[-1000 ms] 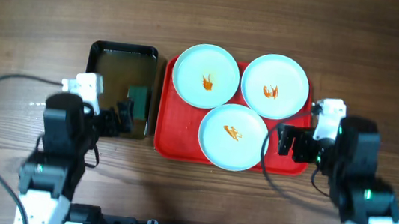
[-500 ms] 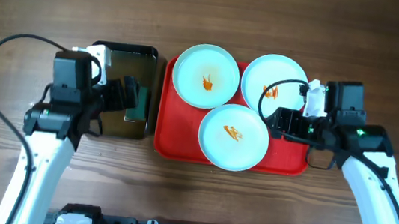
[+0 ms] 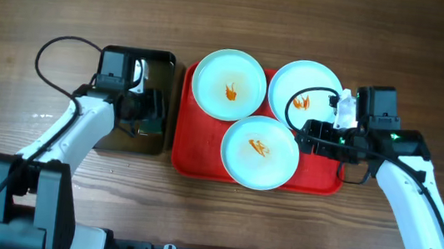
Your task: Clean dirty plates on tray and stack at the side
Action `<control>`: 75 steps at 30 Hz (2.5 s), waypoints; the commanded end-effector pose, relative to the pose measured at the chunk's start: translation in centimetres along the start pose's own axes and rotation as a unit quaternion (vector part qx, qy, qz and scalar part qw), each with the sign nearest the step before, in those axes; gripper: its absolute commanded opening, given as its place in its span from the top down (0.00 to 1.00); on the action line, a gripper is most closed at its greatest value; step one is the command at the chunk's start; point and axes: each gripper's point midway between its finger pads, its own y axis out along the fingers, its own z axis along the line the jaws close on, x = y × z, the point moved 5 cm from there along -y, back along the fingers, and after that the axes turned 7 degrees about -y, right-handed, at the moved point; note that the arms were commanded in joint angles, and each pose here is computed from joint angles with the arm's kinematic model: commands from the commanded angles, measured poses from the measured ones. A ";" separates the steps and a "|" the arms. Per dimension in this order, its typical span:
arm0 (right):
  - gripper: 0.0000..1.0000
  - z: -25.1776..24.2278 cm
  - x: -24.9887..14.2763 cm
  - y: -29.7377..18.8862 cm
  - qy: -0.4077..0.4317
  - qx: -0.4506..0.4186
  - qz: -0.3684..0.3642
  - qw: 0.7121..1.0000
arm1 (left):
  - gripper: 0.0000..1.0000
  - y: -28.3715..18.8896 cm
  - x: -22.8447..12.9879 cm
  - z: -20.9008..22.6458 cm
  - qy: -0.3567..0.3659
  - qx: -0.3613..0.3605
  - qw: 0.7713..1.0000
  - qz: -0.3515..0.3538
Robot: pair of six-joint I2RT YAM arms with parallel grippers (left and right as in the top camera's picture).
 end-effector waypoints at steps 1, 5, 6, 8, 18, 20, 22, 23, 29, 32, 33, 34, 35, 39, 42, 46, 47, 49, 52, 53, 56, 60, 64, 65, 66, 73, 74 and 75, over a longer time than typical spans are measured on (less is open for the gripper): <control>0.16 0.2 0.5 -0.2 0.001 0.005 -0.004 1.000 | 0.27 0.5 0.2 0.0 0.013 0.038 0.999 -0.009; 0.15 0.2 0.5 -0.2 0.001 0.005 -0.004 1.000 | 0.28 0.6 -0.1 0.1 0.015 0.043 0.999 -0.004; 0.15 0.2 0.5 -0.2 0.001 0.005 -0.004 1.000 | 0.29 0.7 -0.1 0.2 0.014 0.044 0.999 -0.002; 0.15 0.2 0.5 -0.2 0.001 0.005 -0.004 1.000 | 0.29 1.0 -0.5 0.3 0.014 0.047 0.999 0.007; 0.15 0.2 0.5 -0.2 0.001 0.005 -0.004 1.000 | 0.77 2.8 -1.9 -0.4 0.033 0.052 0.997 0.037; 0.15 0.2 0.5 -0.2 0.001 0.005 -0.004 1.000 | 0.84 2.8 -1.9 -0.4 0.032 0.052 0.997 0.037; 0.15 0.2 0.5 -0.2 0.001 0.005 -0.004 1.000 | 0.96 2.8 -2.0 -0.3 0.032 0.054 0.997 0.041; 0.15 0.2 0.5 -0.2 0.001 0.005 -0.004 1.000 | 0.96 2.8 -2.1 -0.3 0.032 0.054 0.997 0.042; 0.15 0.2 0.2 -0.1 0.003 0.004 0.003 1.000 | 0.96 2.7 -2.6 -0.1 0.031 0.059 0.996 0.054; 0.19 -0.2 -0.9 1.0 0.011 0.003 0.027 1.000 | 0.89 2.7 -2.6 -0.1 0.031 0.059 0.996 0.054; 0.23 -0.4 -1.3 1.5 0.014 0.002 0.037 0.999 | 0.95 2.7 -2.6 -0.1 0.031 0.059 0.996 0.054; 0.30 -0.5 -1.5 1.9 0.017 0.004 0.044 0.999 | 0.96 2.7 -2.6 -0.1 0.031 0.059 0.996 0.054; 0.35 -0.4 -1.4 2.1 0.018 0.011 0.046 0.999 | 0.96 2.7 -2.6 -0.1 0.031 0.059 0.996 0.054; 0.50 -0.7 -1.9 3.5 0.040 0.014 0.077 0.996 | 0.96 2.7 -2.6 -0.1 0.031 0.059 0.996 0.054; 0.51 -1.1 -2.5 5.3 0.050 0.012 0.112 0.992 | 0.96 2.7 -2.6 -0.1 0.031 0.059 0.996 0.054; 0.58 -0.7 -3.2 7.8 0.038 0.013 0.149 0.988 | 0.96 2.7 -2.6 -0.1 0.031 0.059 0.996 0.054; 0.66 -0.6 -3.2 8.2 0.034 0.014 0.151 0.988 | 0.96 2.7 -2.6 -0.1 0.031 0.059 0.996 0.054; 0.71 -0.4 -3.2 8.8 0.043 0.008 0.155 0.987 | 0.96 2.7 -2.5 -0.1 0.031 0.059 0.996 0.054; 0.77 -0.5 -3.2 9.2 0.051 0.004 0.155 0.987 | 0.96 2.7 -2.6 -0.1 0.031 0.059 0.996 0.054; 0.79 -0.5 -3.2 9.2 0.051 0.004 0.155 0.987 | 0.96 2.7 -2.6 -0.1 0.031 0.059 0.996 0.054; 0.86 -0.6 -3.5 9.3 0.052 0.003 0.158 0.986 | 0.96 2.7 -2.6 -0.1 0.031 0.059 0.996 0.054; 0.93 -0.9 -4.4 9.8 0.066 -0.001 0.163 0.984 | 0.96 2.7 -2.6 -0.1 0.031 0.059 0.996 0.054; 0.96 -0.9 -4.2 9.8 0.064 0.000 0.158 0.985 | 0.96 2.7 -2.6 -0.1 0.031 0.059 0.996 0.054; 0.96 -0.9 -4.2 9.8 0.064 0.000 0.158 0.985 | 0.96 2.7 -2.6 -0.1 0.031 0.059 0.996 0.054; 0.96 -0.9 -4.2 9.8 0.064 0.000 0.158 0.985 | 0.96 2.5 -2.4 -0.2 0.031 0.058 0.997 0.051; 0.96 -0.9 -4.1 9.9 0.063 0.000 0.156 0.986 | 0.96 -2.2 0.0 -1.0 0.038 0.058 0.997 -0.041; 0.96 -0.9 -4.0 9.9 0.063 0.000 0.155 0.986 | 0.96 -3.2 0.3 -1.3 0.039 0.051 0.996 -0.057; 0.96 -0.9 -4.1 9.9 0.063 0.000 0.155 0.986 | 0.96 -3.8 0.5 -1.4 0.040 0.046 0.996 -0.067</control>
